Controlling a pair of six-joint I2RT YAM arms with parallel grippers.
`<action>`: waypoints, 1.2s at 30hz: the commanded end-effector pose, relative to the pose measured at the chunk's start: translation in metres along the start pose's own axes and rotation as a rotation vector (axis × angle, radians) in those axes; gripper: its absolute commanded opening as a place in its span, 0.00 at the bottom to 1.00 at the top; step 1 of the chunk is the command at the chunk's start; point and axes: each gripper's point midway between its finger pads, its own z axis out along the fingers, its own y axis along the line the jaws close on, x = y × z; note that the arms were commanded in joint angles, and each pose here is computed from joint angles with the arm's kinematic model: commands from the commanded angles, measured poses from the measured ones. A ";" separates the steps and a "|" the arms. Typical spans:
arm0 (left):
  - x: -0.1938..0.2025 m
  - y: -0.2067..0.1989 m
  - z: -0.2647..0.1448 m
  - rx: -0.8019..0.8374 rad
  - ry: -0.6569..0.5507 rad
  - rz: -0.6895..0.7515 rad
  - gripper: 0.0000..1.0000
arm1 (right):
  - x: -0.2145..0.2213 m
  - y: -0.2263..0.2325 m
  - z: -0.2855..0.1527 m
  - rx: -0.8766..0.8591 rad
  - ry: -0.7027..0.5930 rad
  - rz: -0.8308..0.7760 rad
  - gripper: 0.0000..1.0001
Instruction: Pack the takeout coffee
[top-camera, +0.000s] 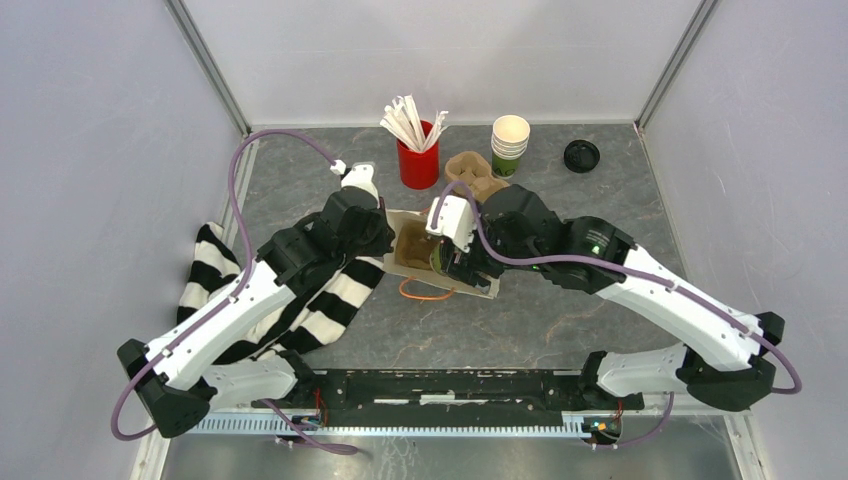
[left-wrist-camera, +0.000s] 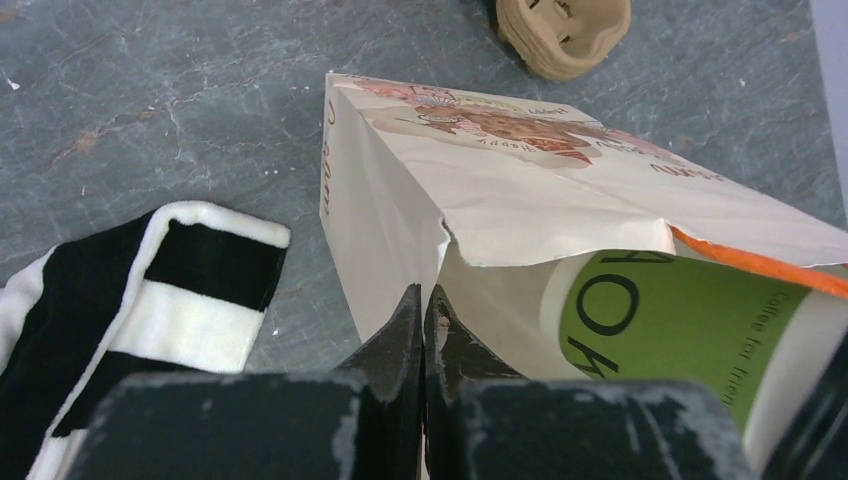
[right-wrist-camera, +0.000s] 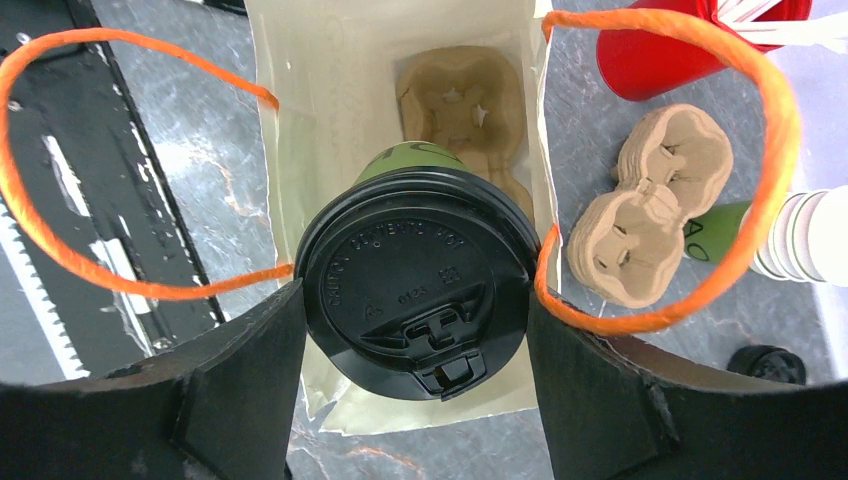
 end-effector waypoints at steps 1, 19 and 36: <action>-0.028 -0.007 -0.001 0.045 -0.149 0.026 0.02 | -0.014 -0.015 0.000 0.079 0.012 -0.068 0.31; 0.006 0.003 -0.002 0.122 -0.144 0.077 0.02 | -0.007 -0.008 0.028 0.132 0.026 -0.273 0.32; 0.020 0.011 -0.003 0.160 -0.175 0.161 0.02 | 0.006 -0.001 0.081 0.113 0.037 -0.481 0.31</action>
